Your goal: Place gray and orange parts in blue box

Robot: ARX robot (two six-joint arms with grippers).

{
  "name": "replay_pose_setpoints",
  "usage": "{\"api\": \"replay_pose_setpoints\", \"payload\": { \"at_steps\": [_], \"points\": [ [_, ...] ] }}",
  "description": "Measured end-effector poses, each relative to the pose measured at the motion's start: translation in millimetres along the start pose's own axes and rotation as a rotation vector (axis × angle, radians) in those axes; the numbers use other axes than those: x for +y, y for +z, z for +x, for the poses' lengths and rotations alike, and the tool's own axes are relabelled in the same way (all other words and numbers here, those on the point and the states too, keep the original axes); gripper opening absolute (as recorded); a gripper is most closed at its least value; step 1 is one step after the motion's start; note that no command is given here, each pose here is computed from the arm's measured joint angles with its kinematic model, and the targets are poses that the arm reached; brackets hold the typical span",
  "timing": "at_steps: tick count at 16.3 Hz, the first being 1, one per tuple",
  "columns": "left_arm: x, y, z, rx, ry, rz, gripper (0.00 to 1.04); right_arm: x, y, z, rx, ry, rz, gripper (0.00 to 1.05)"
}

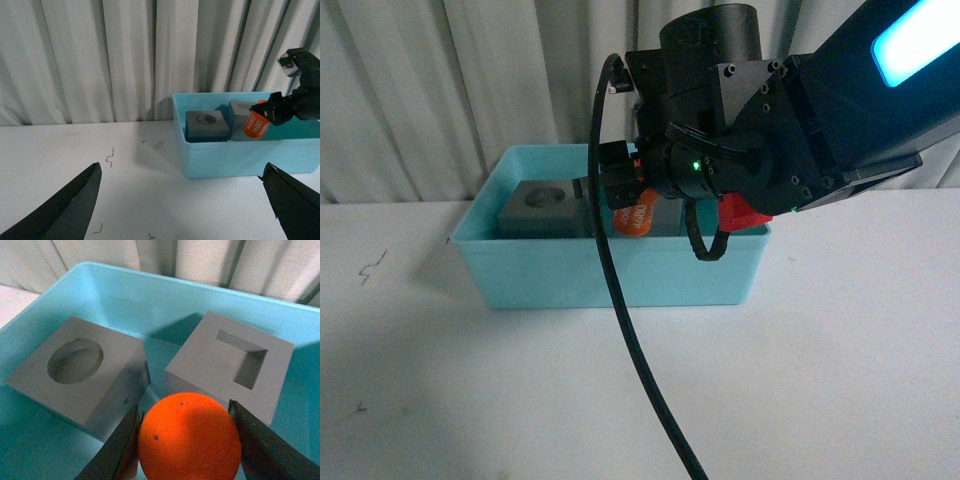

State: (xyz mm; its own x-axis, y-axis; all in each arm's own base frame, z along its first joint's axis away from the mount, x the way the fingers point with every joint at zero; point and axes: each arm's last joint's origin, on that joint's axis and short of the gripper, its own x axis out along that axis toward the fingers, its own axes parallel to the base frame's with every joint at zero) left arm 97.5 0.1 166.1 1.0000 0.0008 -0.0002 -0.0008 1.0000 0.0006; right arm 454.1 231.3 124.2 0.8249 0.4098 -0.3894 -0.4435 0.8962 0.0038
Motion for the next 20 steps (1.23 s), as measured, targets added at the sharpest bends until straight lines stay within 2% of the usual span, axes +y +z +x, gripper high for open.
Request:
{"api": "replay_pose_setpoints", "payload": {
  "at_steps": [4,6,10,12,18,19,20],
  "points": [
    [0,0,0,0.0,0.0,0.0,0.98,7,-14,15,0.047,0.009,-0.002,0.47],
    [0,0,0,0.0,0.0,0.0,0.98,10,-11,21,0.058,0.009,0.0,0.47],
    [0,0,0,0.0,0.0,0.0,0.98,11,-15,23,0.073,0.019,0.001,0.85],
    [0,0,0,0.0,0.0,0.0,0.98,10,-14,23,0.058,0.019,0.002,0.99],
    [0,0,0,0.0,0.0,0.0,0.98,10,-6,11,-0.001,0.018,0.003,0.98],
    [0,0,0,0.0,0.0,0.0,0.98,9,1,2,-0.031,0.018,0.004,0.98],
    [0,0,0,0.0,0.0,0.0,0.98,-3,46,-61,-0.201,-0.051,-0.002,0.98]
  ]
}}
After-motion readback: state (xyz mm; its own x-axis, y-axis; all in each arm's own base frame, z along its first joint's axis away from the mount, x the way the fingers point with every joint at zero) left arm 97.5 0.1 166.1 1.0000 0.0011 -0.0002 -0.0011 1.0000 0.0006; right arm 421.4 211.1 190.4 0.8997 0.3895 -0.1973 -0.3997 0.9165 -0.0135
